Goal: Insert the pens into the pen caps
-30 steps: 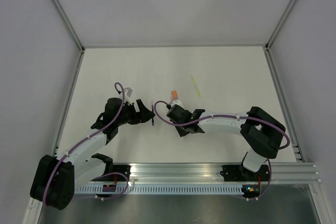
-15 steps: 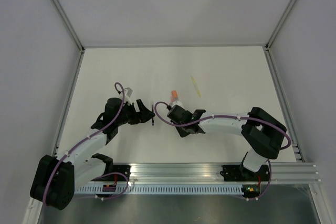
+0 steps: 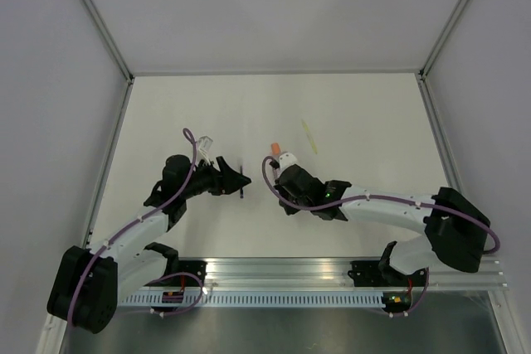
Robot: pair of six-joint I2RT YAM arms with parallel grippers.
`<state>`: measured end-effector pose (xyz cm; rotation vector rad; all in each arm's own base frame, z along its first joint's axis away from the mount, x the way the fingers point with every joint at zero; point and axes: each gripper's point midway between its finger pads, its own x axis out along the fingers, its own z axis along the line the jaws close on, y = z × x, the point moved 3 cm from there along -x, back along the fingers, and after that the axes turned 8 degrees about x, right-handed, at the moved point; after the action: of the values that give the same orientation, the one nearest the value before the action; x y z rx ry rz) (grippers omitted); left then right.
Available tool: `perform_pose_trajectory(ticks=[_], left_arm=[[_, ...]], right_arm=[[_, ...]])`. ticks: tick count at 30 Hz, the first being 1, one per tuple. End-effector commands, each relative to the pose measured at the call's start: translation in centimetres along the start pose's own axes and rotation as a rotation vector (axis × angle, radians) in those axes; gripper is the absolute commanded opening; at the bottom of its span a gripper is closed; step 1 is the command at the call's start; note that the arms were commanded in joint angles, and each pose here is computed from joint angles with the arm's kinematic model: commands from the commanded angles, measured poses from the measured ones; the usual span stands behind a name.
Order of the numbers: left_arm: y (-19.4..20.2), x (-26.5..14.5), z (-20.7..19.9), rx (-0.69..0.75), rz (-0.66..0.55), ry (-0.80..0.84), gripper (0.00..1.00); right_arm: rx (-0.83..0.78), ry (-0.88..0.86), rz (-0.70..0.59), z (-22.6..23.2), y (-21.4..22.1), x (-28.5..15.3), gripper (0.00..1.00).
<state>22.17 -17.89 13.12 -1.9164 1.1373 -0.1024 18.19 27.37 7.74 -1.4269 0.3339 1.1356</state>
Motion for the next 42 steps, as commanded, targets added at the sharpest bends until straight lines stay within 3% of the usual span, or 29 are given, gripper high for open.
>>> perform_pose_trajectory(ticks=[1, 6, 16, 35, 42], left_arm=[[-0.6, -0.3, -2.6, -0.023, -0.038, 0.173, 0.77], [-0.9, -0.5, -4.1, -0.069, -0.05, 0.274, 0.7], [-1.2, -1.0, -4.6, -0.063, -0.093, 0.292, 0.57], [-1.1, -1.0, -4.7, -0.074, -0.097, 0.302, 0.45], [-0.9, -0.9, -4.5, -0.076, -0.081, 0.304, 0.28]], right_arm=[[0.05, -0.221, -0.209, 4.1, -3.9, -2.7, 0.0], [0.063, -0.327, -0.296, 6.7, -5.2, -4.3, 0.0], [0.108, -0.384, -0.407, 9.0, -7.4, -5.7, 0.0], [0.148, -0.397, -0.461, 10.5, -9.5, -4.9, 0.0], [0.165, -0.399, -0.479, 10.8, -10.2, -4.6, 0.0]])
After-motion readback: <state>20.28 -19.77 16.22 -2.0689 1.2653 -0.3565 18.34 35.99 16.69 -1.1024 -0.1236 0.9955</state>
